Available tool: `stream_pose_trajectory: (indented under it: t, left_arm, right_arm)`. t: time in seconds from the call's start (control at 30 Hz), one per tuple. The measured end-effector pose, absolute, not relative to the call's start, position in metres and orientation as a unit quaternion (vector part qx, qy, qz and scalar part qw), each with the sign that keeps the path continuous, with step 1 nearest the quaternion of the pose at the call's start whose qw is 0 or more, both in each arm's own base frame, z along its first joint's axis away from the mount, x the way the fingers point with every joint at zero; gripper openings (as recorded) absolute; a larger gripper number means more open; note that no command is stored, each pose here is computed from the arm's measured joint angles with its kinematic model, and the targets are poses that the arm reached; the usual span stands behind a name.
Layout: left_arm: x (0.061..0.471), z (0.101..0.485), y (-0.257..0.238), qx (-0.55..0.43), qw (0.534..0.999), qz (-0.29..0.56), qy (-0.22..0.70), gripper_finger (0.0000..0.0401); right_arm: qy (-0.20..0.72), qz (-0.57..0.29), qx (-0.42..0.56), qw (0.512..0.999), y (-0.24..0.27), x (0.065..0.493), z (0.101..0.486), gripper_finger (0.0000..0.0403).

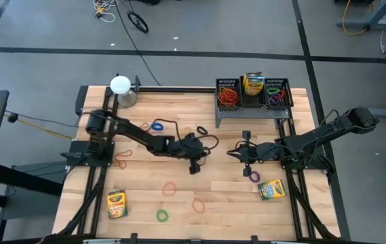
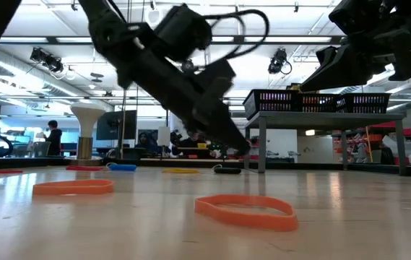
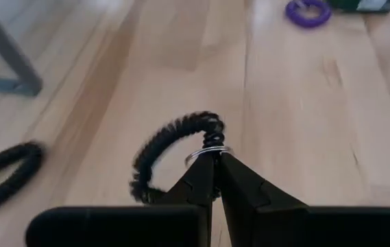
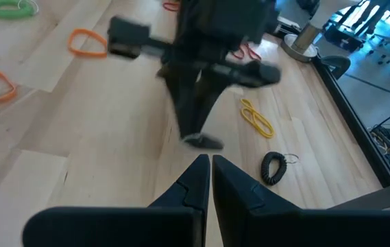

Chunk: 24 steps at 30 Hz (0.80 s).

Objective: Pick & Place Office Desk Supplies
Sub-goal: Put the black spring keychain into the right black bin on the shelf

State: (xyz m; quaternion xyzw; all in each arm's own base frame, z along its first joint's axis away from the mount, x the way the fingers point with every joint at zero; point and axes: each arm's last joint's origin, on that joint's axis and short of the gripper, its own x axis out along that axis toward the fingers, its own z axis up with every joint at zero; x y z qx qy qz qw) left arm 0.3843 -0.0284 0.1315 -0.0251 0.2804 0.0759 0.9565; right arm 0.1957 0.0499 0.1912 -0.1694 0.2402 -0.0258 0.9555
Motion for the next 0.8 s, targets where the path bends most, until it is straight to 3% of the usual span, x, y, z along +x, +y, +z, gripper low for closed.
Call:
stream_pose_trajectory:
  t: [0.33,0.8]
  left_arm:
    - [0.415,0.109,-0.031,-0.052,0.942,0.098,0.316,0.0040]
    - [0.400,0.141,-0.059,0.055,0.932,0.092,0.345,0.0138]
  right_arm:
    - [0.239,-0.026,-0.169,0.956,0.050,0.196,0.192,0.0027]
    - [0.229,-0.027,-0.165,0.959,0.050,0.197,0.193,0.0027]
